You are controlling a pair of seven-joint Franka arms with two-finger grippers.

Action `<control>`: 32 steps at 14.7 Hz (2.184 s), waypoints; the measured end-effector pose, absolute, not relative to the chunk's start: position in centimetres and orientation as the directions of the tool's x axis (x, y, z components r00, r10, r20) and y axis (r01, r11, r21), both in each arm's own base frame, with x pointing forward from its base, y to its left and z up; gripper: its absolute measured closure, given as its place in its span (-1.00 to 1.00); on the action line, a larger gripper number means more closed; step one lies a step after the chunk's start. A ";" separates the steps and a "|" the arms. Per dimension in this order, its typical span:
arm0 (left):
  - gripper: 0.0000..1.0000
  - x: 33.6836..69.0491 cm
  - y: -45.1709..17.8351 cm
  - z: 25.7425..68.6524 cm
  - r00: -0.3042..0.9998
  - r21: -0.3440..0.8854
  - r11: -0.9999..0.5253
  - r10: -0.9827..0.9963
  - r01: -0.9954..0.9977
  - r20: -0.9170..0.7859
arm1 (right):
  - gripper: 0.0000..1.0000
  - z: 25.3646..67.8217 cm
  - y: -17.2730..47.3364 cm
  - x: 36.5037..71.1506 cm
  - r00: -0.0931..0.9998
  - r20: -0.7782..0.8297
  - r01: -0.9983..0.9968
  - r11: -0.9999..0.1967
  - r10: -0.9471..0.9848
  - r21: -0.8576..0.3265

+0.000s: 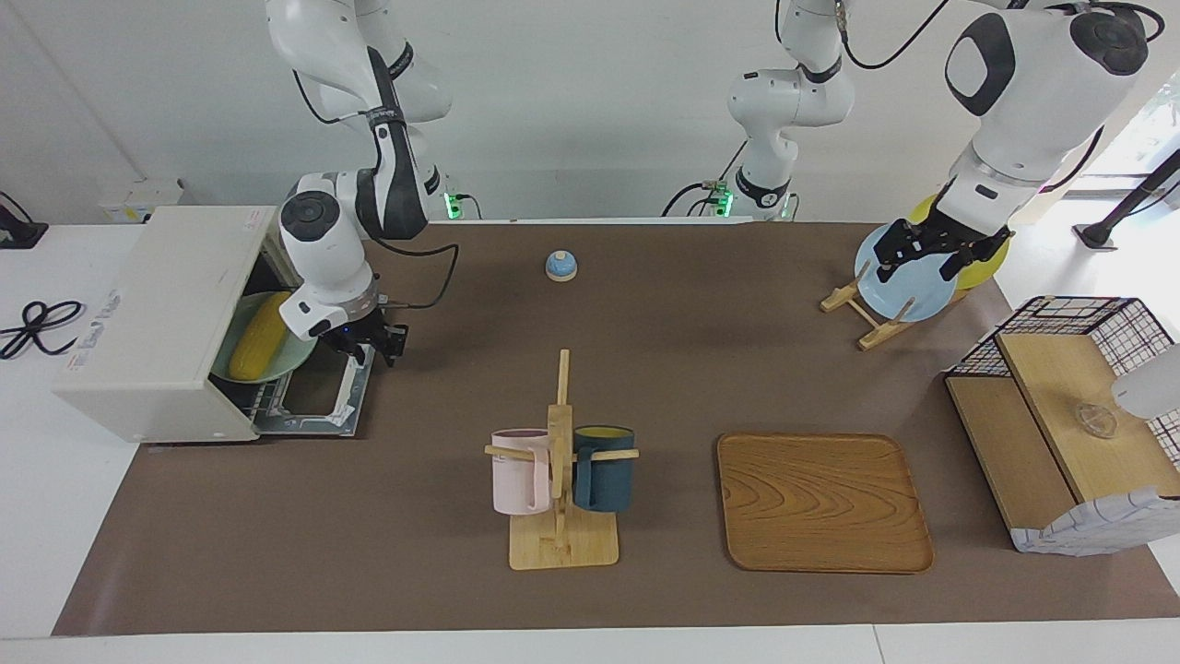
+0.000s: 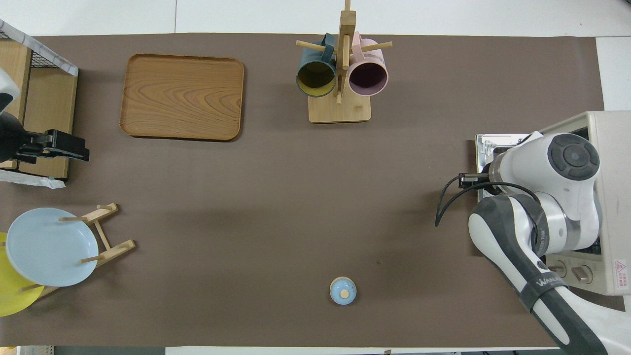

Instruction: Put corn in oven

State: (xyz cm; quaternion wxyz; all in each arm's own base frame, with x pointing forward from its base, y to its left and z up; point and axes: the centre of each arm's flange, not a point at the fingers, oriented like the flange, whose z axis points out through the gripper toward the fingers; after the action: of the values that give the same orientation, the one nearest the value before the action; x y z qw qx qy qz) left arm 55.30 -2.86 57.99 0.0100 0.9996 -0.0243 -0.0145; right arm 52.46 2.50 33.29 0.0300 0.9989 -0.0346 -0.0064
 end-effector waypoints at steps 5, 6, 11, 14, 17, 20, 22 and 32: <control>-1.00 55.3 -2.9 58.0 0.998 0.021 -0.999 -0.049 -0.048 -0.029 | 0.97 33.2 2.9 52.3 0.998 -0.014 -0.061 -0.996 -0.062 0.061; -1.00 55.3 -2.9 58.0 0.998 0.021 -0.999 -0.049 -0.048 -0.029 | 0.98 32.9 2.9 52.2 0.998 -0.019 -0.060 -0.996 -0.061 0.061; -1.00 55.3 -2.9 58.0 0.998 0.021 -0.999 -0.049 -0.048 -0.029 | 0.98 31.6 2.8 52.3 0.998 -0.016 -0.065 -0.996 -0.066 0.059; -1.00 55.3 -2.9 58.0 0.998 0.021 -0.999 -0.049 -0.048 -0.029 | 0.98 31.0 2.6 52.3 0.997 -0.024 -0.067 -0.996 -0.069 0.059; -1.00 55.3 -2.9 58.0 0.998 0.021 -0.999 -0.049 -0.048 -0.029 | 0.98 30.7 2.6 52.2 0.997 -0.029 -0.067 -0.996 -0.069 0.060; -1.00 55.3 -2.9 58.0 0.998 0.021 -0.999 -0.049 -0.048 -0.029 | 0.98 30.6 2.4 52.1 0.999 -0.034 -0.034 -0.995 -0.037 0.095; -1.00 55.3 -2.9 58.0 0.998 0.021 -0.999 -0.049 -0.048 -0.029 | 0.98 30.7 3.0 52.1 0.999 -0.042 0.018 -0.991 0.012 0.132; -1.00 55.3 -2.9 58.0 0.998 0.021 -0.999 -0.049 -0.048 -0.029 | 0.98 39.9 1.5 54.8 0.978 -0.181 0.140 -0.967 0.102 0.213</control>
State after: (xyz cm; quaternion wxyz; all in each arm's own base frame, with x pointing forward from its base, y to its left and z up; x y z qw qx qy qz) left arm 55.30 -2.86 57.99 0.0100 0.9995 -0.0243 -0.0145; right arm 54.82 1.49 39.86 0.1132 0.9881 0.0612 -0.0845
